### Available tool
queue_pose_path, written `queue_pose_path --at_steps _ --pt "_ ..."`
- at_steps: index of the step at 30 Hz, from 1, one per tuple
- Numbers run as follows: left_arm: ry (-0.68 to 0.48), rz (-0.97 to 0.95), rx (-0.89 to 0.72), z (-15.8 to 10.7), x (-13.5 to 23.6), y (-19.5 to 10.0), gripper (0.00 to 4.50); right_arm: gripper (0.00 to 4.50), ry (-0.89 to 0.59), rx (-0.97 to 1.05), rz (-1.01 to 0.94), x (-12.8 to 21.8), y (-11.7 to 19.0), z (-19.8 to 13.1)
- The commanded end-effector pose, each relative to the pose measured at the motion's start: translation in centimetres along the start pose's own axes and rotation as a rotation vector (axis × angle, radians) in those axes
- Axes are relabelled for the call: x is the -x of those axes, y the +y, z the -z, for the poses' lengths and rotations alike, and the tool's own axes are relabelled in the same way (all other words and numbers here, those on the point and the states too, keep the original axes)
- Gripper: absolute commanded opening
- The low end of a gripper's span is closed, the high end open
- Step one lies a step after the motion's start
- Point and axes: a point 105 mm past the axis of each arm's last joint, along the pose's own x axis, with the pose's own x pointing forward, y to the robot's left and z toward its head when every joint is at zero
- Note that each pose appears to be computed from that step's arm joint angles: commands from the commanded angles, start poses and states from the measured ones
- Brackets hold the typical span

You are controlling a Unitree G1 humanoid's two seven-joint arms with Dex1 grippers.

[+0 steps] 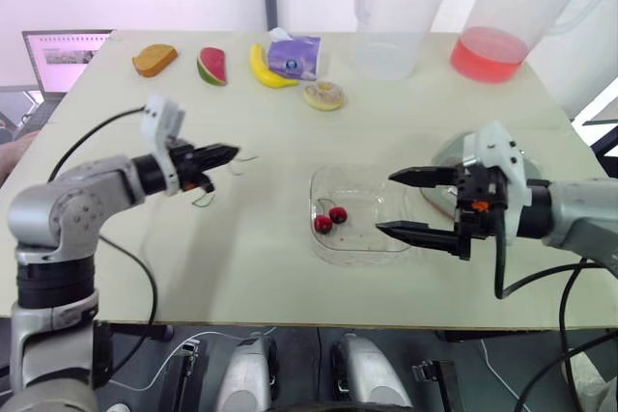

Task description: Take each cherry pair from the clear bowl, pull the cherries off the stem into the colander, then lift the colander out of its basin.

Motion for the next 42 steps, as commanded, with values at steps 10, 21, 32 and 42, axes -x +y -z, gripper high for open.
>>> queue_pose_path --at_steps 10,21,32,42 --pt "-0.011 -0.127 0.094 3.3 1.3 3.9 0.00 4.45 -0.002 0.050 0.016 -0.3 0.0 -0.2" --pt "-0.014 -0.186 0.099 4.4 1.0 5.4 1.91 4.50 -0.010 0.053 0.040 -0.1 -0.1 -0.4" --pt "-0.068 -0.221 -0.023 2.0 1.4 6.1 4.44 4.50 -0.017 0.041 0.047 0.0 0.0 -0.5" --pt "-0.190 0.322 -0.513 -5.6 0.6 -6.7 4.44 4.50 0.020 0.007 0.087 0.6 -0.5 -0.2"
